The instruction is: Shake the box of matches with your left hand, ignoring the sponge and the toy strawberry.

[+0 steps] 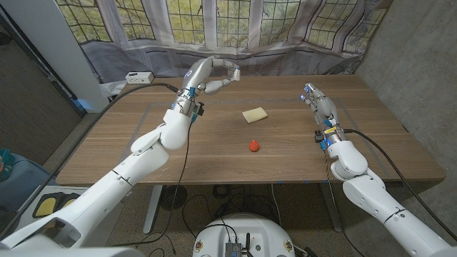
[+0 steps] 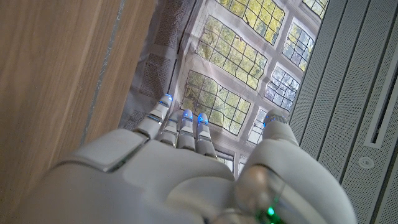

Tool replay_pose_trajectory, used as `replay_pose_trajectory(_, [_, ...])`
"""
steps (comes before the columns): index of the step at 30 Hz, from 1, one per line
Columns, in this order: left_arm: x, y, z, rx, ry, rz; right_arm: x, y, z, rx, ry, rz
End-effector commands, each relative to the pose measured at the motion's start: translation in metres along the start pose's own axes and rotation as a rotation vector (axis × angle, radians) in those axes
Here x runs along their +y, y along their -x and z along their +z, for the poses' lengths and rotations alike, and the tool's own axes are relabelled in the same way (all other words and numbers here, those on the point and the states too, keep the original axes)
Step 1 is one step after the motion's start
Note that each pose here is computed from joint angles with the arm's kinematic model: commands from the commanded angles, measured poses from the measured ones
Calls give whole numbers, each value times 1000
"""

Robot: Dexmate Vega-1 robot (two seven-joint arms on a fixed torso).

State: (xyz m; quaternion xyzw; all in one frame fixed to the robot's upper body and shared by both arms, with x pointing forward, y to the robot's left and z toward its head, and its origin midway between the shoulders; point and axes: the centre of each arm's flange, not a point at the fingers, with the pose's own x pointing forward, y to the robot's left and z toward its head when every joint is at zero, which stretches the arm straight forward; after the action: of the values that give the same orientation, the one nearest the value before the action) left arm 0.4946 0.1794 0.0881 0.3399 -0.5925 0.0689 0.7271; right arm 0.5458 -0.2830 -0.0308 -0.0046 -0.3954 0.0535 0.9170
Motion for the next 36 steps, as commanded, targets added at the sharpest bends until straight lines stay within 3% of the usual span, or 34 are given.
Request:
replay_pose_trajectory(1, [90,50,-41,197,234,301,4,-9,-2,-1,2,30])
replay_pose_trajectory(7, [124,82,-72,317,416,414,7,-17,0,-13,-2,42])
replay_pose_trajectory(12, [138,120,-104,424,633,561,8,-21,1,-19,-1,50])
replay_pose_trajectory(19, [131,163,-135,535,865,740,8,-23,0,-13,0,52])
replay_pose_trajectory(26, [98,196,-163,728,941,834,8,-23,-3,-1,-5,53])
replay_pose_trajectory(29, [89,201,-167,766,956,856,8,-23,-4,2,-2,58])
replay_pose_trajectory(32, [87,199,-165,761,924,859,7,-22,-5,5,-5,55])
replay_pose_trajectory(36, [94,187,-149,717,731,873,6,-20,-5,7,-4,49])
